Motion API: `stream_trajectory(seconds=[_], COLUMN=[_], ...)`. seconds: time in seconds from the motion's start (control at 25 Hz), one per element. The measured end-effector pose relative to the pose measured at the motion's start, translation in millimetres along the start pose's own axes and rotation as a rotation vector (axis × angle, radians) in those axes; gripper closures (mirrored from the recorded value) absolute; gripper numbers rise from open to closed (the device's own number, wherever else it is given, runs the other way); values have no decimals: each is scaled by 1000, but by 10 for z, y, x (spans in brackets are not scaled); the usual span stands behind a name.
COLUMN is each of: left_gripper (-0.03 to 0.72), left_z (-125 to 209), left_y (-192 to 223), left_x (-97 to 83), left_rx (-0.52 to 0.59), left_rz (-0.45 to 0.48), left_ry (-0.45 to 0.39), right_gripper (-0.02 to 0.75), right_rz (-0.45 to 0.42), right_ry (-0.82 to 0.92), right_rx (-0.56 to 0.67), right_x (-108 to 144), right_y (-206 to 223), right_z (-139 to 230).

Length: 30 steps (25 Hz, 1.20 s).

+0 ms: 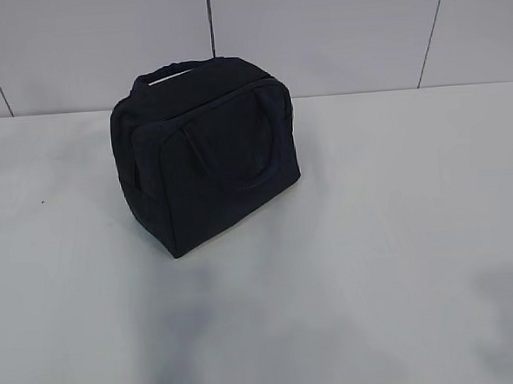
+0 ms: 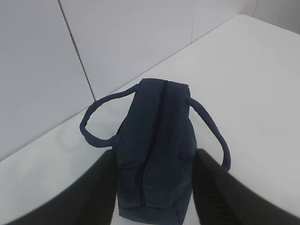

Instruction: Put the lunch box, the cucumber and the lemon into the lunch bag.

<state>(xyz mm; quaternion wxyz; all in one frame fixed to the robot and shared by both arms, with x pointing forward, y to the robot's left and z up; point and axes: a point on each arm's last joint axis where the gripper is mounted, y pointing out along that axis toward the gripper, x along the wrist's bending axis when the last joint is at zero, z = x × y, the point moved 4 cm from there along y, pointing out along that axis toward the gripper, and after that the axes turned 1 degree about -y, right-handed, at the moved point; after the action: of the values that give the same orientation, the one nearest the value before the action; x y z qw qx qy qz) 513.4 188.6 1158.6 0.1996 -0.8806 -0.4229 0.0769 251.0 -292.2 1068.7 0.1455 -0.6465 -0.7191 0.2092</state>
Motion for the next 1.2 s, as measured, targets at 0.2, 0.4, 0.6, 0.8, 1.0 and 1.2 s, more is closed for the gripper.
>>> stream_trajectory(seconds=[0.2, 0.4, 0.6, 0.8, 1.0, 1.2], left_gripper=[312, 312, 312, 312, 312, 312], left_z=[13, 22, 40, 43, 44, 46], left_y=[20, 25, 25, 25, 25, 25], left_x=[4, 5, -4, -2, -1, -3], left_rx=[7, 14, 28, 29, 30, 32], left_rz=[3, 4, 11, 10, 9, 10], left_ry=[-4, 0, 6, 9, 11, 11], right_gripper=[355, 354, 353, 354, 354, 354], right_rz=[2, 4, 10, 16, 17, 17], right_ry=[5, 26, 28, 27, 26, 26], right_rx=[-7, 37, 40, 42, 43, 43], right_x=[11, 9, 1, -6, -8, -8], right_y=[188, 311, 314, 320, 320, 320], right_z=[220, 343, 347, 353, 353, 353])
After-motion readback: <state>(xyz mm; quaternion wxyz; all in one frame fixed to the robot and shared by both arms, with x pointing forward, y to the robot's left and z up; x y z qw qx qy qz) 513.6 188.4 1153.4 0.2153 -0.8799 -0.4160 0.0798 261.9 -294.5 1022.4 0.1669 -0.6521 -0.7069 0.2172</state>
